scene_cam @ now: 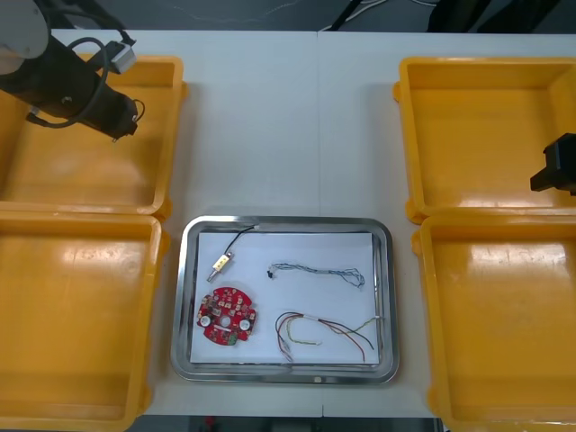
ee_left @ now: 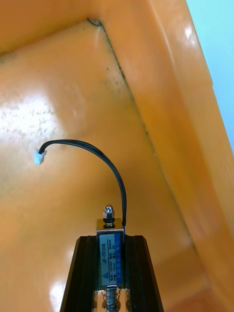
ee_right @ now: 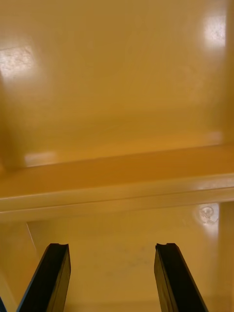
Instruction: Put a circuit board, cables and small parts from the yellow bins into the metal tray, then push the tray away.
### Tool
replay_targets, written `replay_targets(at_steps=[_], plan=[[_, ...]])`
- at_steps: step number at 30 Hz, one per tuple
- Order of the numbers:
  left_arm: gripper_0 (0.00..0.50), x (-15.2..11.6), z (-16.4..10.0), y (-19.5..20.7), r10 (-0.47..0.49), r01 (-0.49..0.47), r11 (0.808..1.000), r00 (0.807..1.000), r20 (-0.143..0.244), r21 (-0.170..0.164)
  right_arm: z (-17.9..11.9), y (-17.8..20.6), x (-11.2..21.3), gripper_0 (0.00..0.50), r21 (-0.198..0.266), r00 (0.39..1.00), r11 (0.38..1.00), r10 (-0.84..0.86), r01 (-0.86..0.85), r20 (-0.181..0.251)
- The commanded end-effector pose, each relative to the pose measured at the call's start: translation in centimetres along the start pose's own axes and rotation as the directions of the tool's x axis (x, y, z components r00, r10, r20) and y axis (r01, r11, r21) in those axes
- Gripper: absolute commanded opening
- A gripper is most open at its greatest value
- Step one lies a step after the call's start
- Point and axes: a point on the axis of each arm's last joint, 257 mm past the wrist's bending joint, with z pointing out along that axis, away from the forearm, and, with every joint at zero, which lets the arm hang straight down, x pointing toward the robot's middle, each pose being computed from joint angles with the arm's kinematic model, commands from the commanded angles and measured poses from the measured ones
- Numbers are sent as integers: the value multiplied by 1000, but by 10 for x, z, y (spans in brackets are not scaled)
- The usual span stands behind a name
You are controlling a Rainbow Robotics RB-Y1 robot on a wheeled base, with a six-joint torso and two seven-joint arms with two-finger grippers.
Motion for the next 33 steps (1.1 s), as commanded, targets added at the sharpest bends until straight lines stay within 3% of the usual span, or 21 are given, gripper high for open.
replay_targets(at_steps=[1,10,16,23,26,33], plan=[[0,10,-46,23,28,-28,999,999,15,-35,-11,-27,8,500,36,1000,999,11,-11,18],[0,34,-83,11,-12,9,998,999,-47,-65,-7,-31,32,500,52,1000,999,-15,14,9],[0,46,-100,5,-24,19,997,998,-62,-70,-8,-32,41,500,50,1000,999,-17,16,11],[0,57,-118,-11,-55,46,993,995,-80,-111,-9,-29,42,500,33,1000,999,-14,14,9],[0,56,-124,-18,-69,60,990,996,-63,-126,-10,-29,42,500,28,1000,999,-16,16,10],[0,55,-122,-50,-110,107,988,994,-24,-111,-11,-28,42,500,24,1000,999,-25,25,11]])
